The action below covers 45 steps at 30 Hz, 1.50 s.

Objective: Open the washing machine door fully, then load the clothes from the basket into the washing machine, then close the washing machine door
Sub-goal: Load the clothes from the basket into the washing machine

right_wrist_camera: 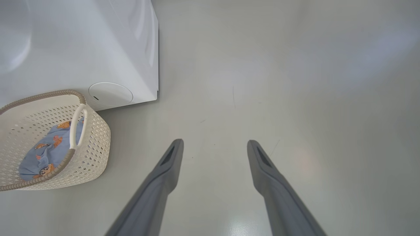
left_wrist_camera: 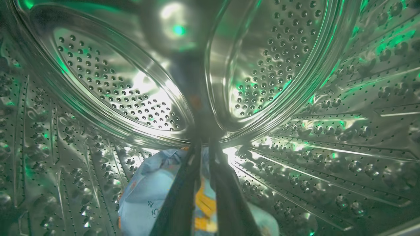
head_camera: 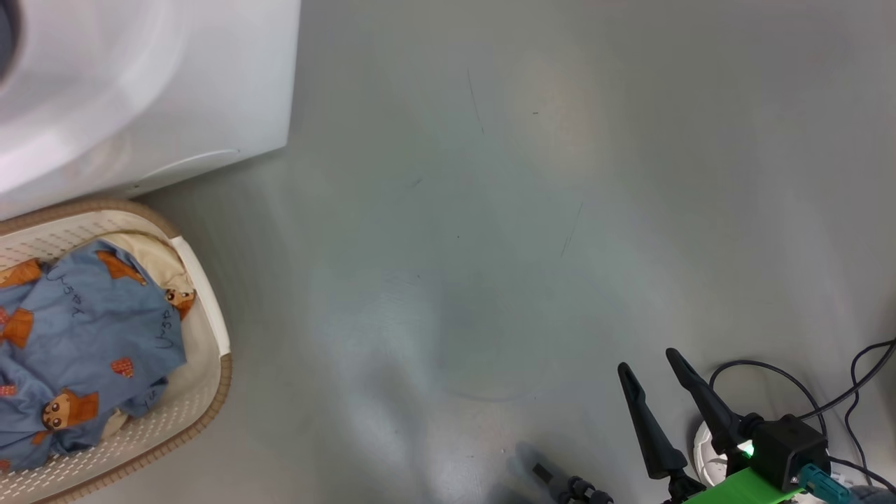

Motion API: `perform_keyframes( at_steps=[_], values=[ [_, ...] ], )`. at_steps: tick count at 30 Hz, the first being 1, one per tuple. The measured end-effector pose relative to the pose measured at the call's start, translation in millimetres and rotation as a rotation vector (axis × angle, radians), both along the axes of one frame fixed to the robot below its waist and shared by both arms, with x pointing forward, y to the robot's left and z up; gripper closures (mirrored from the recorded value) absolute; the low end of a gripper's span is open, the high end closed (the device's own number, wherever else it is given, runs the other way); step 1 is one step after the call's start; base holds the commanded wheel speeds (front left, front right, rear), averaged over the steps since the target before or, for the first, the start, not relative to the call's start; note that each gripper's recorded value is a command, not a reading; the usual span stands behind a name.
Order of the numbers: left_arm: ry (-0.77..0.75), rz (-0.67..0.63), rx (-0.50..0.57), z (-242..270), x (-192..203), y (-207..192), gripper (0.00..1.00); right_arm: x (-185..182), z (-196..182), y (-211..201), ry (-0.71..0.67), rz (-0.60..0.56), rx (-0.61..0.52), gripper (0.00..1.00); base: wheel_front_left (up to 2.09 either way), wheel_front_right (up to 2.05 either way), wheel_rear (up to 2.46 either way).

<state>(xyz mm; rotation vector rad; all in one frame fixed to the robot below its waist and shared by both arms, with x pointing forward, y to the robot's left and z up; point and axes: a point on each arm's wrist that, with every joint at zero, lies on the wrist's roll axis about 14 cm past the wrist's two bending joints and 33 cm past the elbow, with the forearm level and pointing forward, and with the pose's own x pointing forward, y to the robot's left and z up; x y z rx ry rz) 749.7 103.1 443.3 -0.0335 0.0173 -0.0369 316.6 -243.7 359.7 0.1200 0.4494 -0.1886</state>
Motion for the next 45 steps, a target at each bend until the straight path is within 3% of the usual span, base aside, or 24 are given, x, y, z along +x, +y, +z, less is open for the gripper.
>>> perform_keyframes(
  at_steps=[1, 21, 45],
  values=[
    [0.008, -0.005, -0.004, -1.7, -0.7, -0.4, 0.00, 0.2, 0.3, 0.2, -0.001, 0.000, 0.001, 0.00, 0.00, 0.00, 0.00],
    [0.077, 0.109, -0.003, 15.5, -25.1, 25.3, 0.00, 14.5, 10.5, 15.6, -0.065, 0.070, 0.033, 0.00, 0.00, 0.00, 0.00],
    [0.123, 0.190, -0.048, 26.8, -106.4, 48.1, 0.00, 46.0, 39.7, 49.7, -0.204, 0.210, 0.076, 0.00, 0.00, 0.00, 0.00]
  ],
)
